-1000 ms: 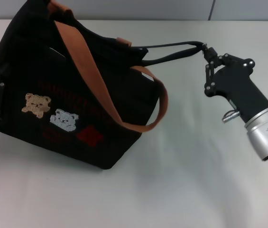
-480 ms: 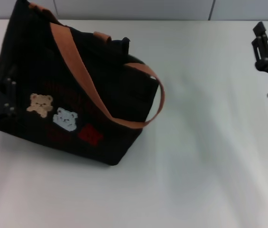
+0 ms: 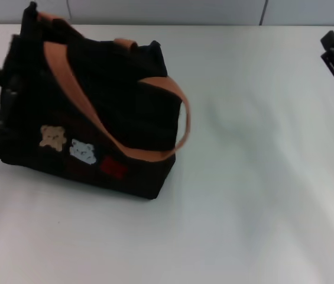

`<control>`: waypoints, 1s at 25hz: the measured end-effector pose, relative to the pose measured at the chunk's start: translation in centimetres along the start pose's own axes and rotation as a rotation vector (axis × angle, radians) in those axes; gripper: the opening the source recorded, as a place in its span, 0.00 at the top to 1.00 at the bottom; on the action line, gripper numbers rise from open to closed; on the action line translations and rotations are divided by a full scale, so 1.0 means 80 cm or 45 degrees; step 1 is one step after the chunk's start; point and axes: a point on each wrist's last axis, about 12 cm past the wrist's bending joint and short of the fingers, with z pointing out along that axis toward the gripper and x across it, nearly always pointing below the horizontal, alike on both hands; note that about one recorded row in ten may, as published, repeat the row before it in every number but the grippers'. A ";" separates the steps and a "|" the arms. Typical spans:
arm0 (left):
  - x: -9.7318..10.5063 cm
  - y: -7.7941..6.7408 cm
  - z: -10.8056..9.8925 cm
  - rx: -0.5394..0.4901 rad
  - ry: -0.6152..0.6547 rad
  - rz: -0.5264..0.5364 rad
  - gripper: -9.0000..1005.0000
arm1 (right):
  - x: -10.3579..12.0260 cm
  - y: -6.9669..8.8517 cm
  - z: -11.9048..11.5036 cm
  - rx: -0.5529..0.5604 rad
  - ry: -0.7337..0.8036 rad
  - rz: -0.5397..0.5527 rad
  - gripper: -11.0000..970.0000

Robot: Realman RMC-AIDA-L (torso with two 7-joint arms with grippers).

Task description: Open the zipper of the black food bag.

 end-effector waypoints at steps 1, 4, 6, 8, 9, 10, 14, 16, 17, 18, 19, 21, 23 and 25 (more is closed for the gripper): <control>-0.006 0.008 -0.007 -0.019 -0.014 -0.029 0.81 | -0.005 -0.005 -0.003 -0.034 -0.001 0.040 0.23; -0.031 0.029 -0.040 -0.059 -0.077 -0.065 0.70 | -0.030 -0.021 -0.011 -0.238 0.026 0.157 0.20; -0.040 0.033 -0.052 -0.043 -0.097 -0.045 0.54 | -0.039 -0.024 -0.012 -0.318 0.043 0.168 0.18; -0.065 0.038 -0.081 0.031 -0.140 0.006 0.43 | -0.054 -0.025 -0.014 -0.487 0.100 0.173 0.17; -0.065 0.038 -0.081 0.031 -0.140 0.006 0.39 | -0.064 -0.024 -0.016 -0.602 0.139 0.163 0.16; -0.076 0.041 -0.092 0.076 -0.140 0.028 0.35 | -0.070 -0.023 -0.017 -0.692 0.175 0.148 0.15; -0.101 0.045 -0.105 0.360 0.039 0.039 0.24 | -0.090 -0.009 -0.022 -1.145 0.356 0.065 0.15; -0.105 0.042 -0.097 0.584 0.224 0.031 0.23 | -0.094 0.003 -0.023 -1.370 0.435 0.024 0.15; -0.104 0.039 -0.093 0.659 0.278 0.030 0.22 | -0.094 0.010 -0.023 -1.492 0.488 0.007 0.15; -0.101 0.034 -0.088 0.766 0.349 0.024 0.22 | -0.092 0.018 -0.021 -1.588 0.532 -0.001 0.15; -0.096 0.028 -0.081 0.853 0.396 0.015 0.21 | -0.090 0.024 -0.018 -1.646 0.559 -0.005 0.15; -0.091 0.021 -0.072 0.942 0.441 0.006 0.20 | -0.085 0.037 -0.011 -1.747 0.613 -0.010 0.15; -0.088 0.017 -0.066 0.977 0.458 0.001 0.19 | -0.081 0.044 -0.006 -1.783 0.628 -0.013 0.15; -0.085 0.015 -0.064 0.989 0.463 -0.006 0.18 | -0.080 0.047 -0.004 -1.794 0.629 -0.012 0.15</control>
